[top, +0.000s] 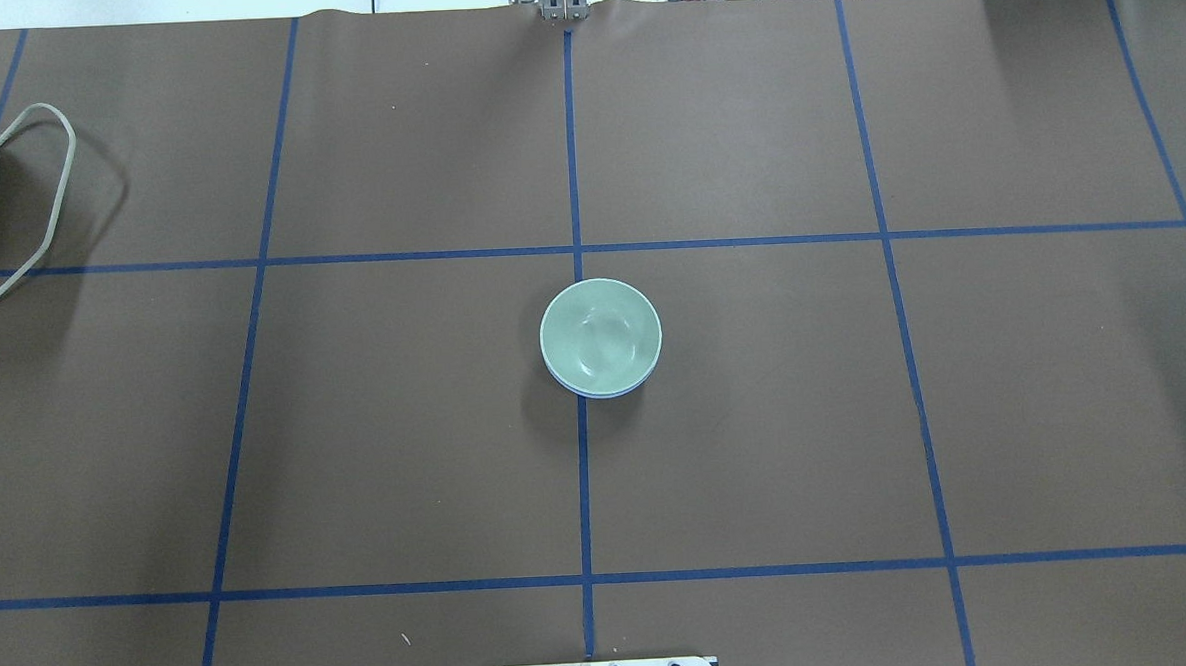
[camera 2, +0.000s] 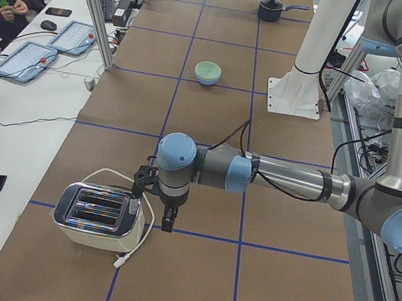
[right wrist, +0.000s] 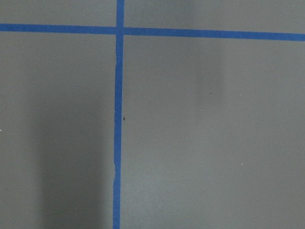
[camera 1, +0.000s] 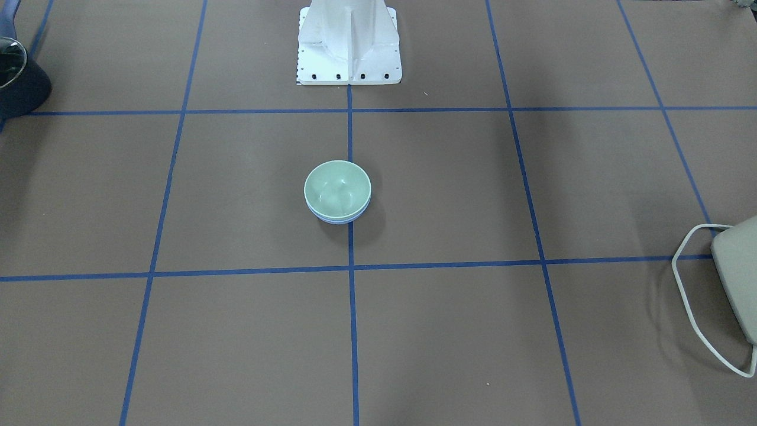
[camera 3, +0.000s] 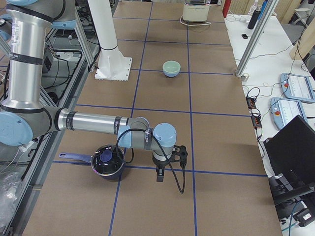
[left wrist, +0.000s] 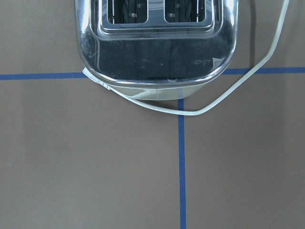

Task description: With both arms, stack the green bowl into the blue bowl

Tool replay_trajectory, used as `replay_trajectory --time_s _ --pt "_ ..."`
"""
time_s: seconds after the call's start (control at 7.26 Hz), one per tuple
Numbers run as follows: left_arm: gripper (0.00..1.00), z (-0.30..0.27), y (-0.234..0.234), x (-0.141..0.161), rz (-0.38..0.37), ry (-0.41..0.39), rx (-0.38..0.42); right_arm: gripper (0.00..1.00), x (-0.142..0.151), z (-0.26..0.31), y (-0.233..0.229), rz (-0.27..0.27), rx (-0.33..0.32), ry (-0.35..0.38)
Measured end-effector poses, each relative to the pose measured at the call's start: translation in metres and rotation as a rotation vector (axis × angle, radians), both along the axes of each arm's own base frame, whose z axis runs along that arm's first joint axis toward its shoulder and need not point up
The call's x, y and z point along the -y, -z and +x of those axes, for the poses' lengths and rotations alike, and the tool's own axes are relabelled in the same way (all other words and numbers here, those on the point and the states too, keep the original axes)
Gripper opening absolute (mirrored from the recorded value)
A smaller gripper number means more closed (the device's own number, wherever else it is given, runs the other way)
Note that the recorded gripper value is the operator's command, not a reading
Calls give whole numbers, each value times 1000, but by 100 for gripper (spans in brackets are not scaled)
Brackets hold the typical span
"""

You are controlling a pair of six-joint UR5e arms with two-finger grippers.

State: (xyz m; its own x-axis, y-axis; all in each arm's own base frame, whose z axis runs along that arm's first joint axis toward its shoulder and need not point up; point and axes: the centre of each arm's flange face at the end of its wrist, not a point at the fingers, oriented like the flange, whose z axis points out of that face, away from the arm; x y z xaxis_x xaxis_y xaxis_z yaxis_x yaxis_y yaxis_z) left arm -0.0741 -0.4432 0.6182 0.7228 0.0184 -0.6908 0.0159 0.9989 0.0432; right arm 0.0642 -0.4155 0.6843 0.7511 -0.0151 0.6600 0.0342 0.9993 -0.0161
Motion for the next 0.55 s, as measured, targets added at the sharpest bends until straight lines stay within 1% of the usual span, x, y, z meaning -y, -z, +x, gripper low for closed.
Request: replay_trajectory --time_s 0.55 --pt "99 0 -6 -6 -13 0 -2 100 0 0 1 2 1 1"
